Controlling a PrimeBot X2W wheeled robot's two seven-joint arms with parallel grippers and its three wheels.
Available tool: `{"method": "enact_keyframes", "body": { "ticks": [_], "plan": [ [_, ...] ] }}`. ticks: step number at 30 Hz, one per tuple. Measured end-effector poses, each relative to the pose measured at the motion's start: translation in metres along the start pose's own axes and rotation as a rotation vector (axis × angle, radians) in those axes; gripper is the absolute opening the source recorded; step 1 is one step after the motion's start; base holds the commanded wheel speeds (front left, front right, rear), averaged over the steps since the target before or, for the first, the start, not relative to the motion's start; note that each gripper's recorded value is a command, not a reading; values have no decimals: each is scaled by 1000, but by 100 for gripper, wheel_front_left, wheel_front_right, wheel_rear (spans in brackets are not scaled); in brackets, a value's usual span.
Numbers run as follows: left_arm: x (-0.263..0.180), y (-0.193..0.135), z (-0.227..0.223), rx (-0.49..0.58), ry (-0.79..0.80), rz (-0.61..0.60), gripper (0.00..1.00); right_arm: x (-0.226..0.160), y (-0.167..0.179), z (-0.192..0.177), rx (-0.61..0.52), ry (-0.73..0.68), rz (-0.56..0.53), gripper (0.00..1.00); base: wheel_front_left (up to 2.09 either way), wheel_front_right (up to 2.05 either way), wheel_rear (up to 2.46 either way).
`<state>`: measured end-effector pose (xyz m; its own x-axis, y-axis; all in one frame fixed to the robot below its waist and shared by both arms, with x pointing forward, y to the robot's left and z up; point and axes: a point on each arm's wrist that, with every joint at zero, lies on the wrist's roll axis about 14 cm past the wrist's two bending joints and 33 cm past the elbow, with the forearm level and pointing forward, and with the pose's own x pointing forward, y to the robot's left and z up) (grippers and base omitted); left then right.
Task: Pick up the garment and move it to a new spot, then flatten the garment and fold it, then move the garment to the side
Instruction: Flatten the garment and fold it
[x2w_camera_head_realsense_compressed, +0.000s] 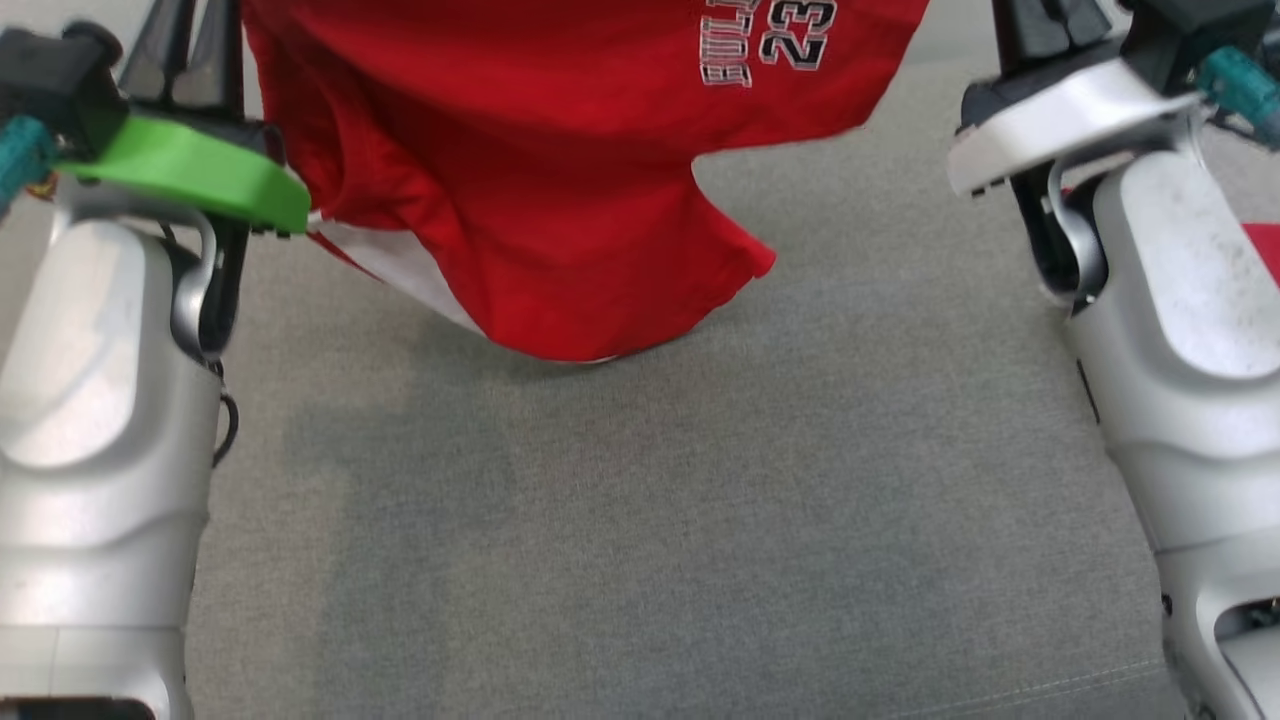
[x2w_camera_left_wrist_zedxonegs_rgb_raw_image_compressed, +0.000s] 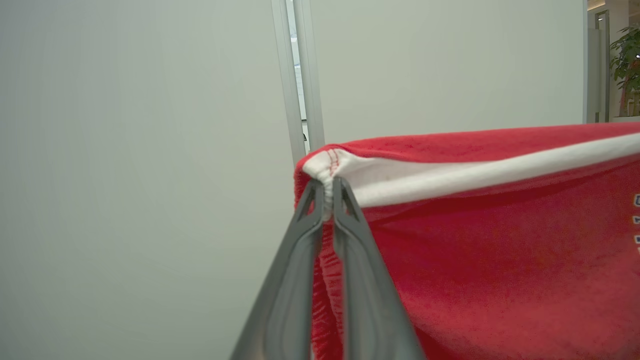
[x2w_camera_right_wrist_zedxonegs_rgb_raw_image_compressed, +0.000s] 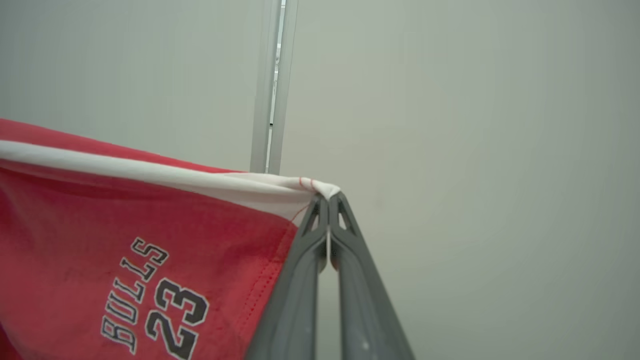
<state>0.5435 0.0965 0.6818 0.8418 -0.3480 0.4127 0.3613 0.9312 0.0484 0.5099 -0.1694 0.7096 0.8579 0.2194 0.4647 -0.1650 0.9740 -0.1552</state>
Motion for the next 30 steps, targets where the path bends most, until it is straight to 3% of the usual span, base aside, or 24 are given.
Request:
{"method": "enact_keyframes", "body": {
  "ticks": [6,12,18,23,30],
  "plan": [
    [36,12,-24,27,15,8,0,39,-7,-23,-23,11,1,0,0,0,0],
    [84,27,-2,60,-115,46,0,85,-35,-22,-83,-54,-55,0,0,0,0],
    [96,38,-12,23,-166,89,0,106,-49,-24,-113,-116,-102,0,0,0,0],
    [66,43,-90,-9,4,111,0,89,-26,-76,-58,-33,-71,0,0,0,0],
    [-15,24,-187,-153,260,178,0,20,-2,-144,44,156,-47,0,0,0,0]
  ]
}}
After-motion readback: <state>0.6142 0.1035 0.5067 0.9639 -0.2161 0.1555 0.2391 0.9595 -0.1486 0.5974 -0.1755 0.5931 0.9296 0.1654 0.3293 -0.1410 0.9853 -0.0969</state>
